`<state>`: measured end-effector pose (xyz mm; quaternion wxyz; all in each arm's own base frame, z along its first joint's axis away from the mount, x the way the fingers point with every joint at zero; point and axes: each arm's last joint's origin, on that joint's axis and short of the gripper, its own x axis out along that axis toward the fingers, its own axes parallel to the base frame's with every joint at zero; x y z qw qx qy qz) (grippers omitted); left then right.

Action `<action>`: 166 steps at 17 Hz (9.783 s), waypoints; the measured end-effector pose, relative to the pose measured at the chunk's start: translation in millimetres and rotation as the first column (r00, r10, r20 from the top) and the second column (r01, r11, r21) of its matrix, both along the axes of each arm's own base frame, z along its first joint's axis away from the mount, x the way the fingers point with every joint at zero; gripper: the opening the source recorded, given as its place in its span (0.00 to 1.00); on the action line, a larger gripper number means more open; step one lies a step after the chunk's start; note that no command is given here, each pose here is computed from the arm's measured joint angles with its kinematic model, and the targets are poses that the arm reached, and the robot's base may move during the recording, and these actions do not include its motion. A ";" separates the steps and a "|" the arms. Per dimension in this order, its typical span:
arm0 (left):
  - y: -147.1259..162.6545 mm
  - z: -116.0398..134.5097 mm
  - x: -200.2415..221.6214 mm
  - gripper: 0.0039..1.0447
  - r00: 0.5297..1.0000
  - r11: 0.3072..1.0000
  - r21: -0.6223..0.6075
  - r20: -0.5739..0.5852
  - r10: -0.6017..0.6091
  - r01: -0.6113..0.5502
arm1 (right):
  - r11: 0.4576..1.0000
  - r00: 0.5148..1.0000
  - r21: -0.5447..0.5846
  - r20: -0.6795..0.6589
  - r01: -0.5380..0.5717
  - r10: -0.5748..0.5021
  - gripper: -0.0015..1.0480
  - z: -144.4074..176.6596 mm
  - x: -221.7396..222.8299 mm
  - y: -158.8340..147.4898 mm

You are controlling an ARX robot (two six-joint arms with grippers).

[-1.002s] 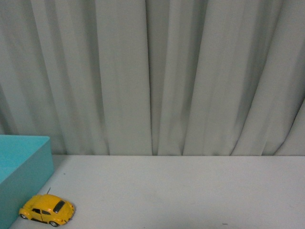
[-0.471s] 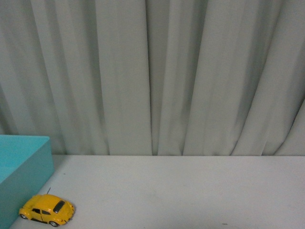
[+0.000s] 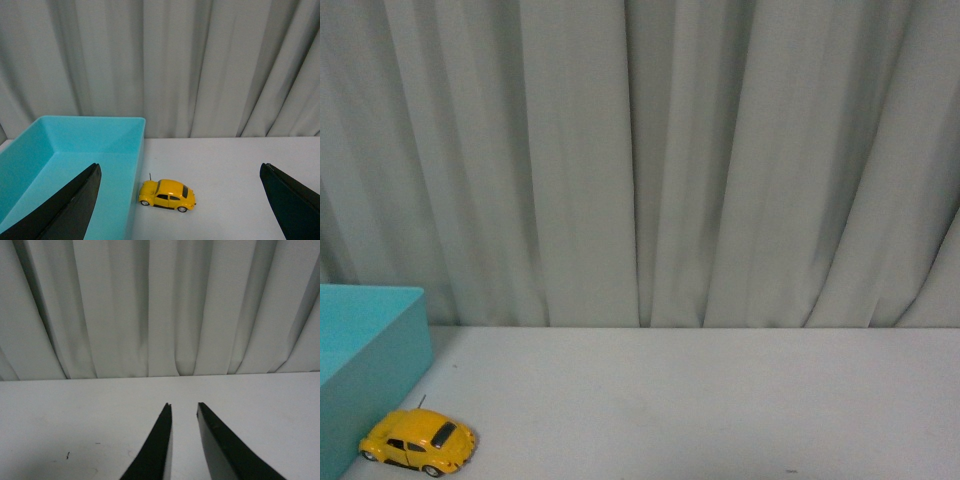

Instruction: Wind up and store yellow beetle toy

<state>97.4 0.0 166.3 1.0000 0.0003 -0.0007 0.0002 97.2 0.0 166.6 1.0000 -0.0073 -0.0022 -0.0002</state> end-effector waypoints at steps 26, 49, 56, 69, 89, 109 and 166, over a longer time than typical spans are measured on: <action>-15.1 70.4 158.6 0.94 0.942 0.999 0.005 -0.331 -0.048 0.053 | 1.000 1.000 0.000 0.000 0.000 0.000 0.94 0.0 0.0 0.0; -42.6 -50.3 275.8 0.94 0.354 -0.055 0.351 -0.933 0.060 0.935 | 1.000 1.000 0.000 0.000 0.000 0.000 0.94 0.0 0.0 0.0; -35.0 -72.8 284.9 0.89 0.335 0.038 0.339 -0.938 0.090 0.940 | 1.000 1.000 0.000 0.000 0.000 0.000 0.94 0.0 0.0 0.0; -68.5 -51.9 273.5 0.37 0.267 -0.067 0.266 -0.964 0.011 0.962 | 1.000 1.000 0.000 0.000 0.000 0.000 0.94 0.0 0.0 0.0; 110.5 24.7 270.3 0.36 0.532 0.881 0.325 -0.841 0.103 0.343 | 1.000 1.000 0.000 0.000 0.000 0.000 0.94 0.0 0.0 0.0; 142.3 -49.0 276.8 0.93 0.420 0.919 0.332 -0.880 0.220 0.214 | 1.000 1.000 0.000 0.000 0.000 0.000 0.94 0.0 0.0 0.0; 0.0 0.1 -0.2 0.21 1.000 1.000 0.003 0.002 0.000 0.000 | 1.000 1.000 0.000 0.000 0.000 0.000 0.94 0.0 0.0 0.0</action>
